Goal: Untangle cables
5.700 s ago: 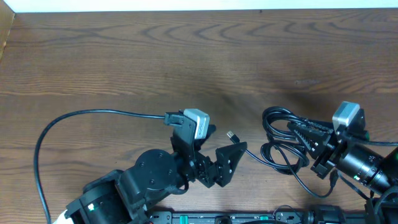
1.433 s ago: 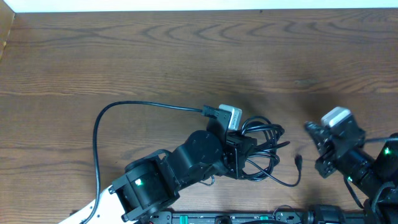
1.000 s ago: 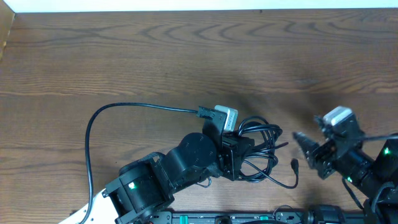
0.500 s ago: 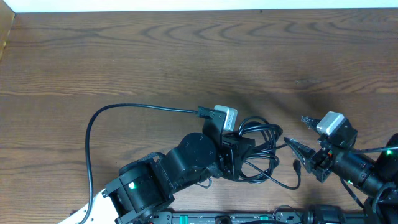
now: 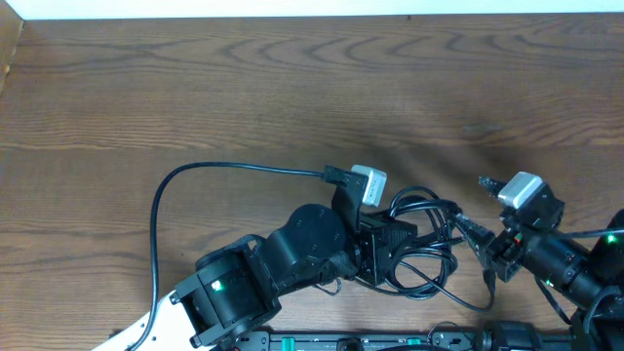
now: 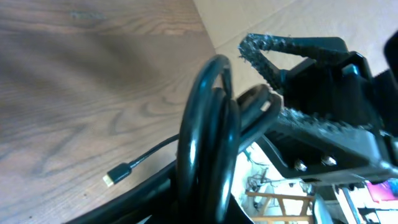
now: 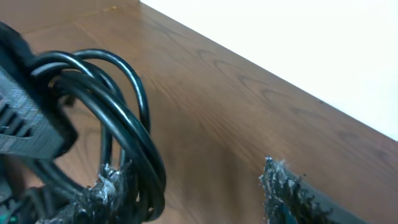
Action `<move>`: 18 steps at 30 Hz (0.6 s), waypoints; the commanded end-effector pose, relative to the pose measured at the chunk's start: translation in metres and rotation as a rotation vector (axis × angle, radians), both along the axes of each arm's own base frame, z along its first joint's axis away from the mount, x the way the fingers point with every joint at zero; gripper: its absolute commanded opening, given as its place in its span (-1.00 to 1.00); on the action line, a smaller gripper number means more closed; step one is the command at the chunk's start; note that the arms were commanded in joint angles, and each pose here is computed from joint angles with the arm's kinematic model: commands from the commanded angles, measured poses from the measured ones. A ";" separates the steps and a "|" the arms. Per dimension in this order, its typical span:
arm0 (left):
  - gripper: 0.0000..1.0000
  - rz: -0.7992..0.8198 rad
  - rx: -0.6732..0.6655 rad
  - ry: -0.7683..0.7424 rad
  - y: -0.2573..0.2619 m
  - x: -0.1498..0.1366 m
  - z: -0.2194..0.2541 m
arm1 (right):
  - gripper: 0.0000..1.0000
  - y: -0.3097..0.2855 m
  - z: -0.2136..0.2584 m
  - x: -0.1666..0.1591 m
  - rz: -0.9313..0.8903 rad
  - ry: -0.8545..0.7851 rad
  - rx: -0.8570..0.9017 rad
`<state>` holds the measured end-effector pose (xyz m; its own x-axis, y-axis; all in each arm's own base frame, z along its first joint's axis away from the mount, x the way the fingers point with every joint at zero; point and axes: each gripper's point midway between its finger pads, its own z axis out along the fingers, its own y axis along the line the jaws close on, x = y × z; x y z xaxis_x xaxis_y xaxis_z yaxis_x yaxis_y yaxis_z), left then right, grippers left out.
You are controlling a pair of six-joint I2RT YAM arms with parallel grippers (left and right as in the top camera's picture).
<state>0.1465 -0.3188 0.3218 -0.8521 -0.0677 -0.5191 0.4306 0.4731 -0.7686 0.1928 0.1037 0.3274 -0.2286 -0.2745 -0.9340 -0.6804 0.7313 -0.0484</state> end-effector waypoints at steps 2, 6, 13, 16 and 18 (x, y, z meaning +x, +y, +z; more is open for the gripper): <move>-0.85 -0.054 -0.047 0.002 -0.005 -0.010 0.014 | 0.22 -0.012 0.000 0.007 -0.073 -0.017 -0.046; -0.85 -0.084 -0.071 -0.014 -0.011 -0.018 0.020 | 0.29 -0.011 0.001 0.006 -0.069 -0.016 -0.044; -0.85 -0.144 -0.110 -0.080 -0.023 -0.031 0.033 | 0.31 -0.009 0.001 0.005 -0.058 -0.017 -0.039; -0.85 -0.156 -0.103 -0.075 -0.026 -0.034 0.030 | 0.31 -0.010 0.001 0.005 -0.060 -0.017 -0.039; -0.85 -0.166 -0.102 -0.074 -0.028 -0.037 0.029 | 0.33 -0.010 0.002 0.006 -0.061 -0.021 -0.040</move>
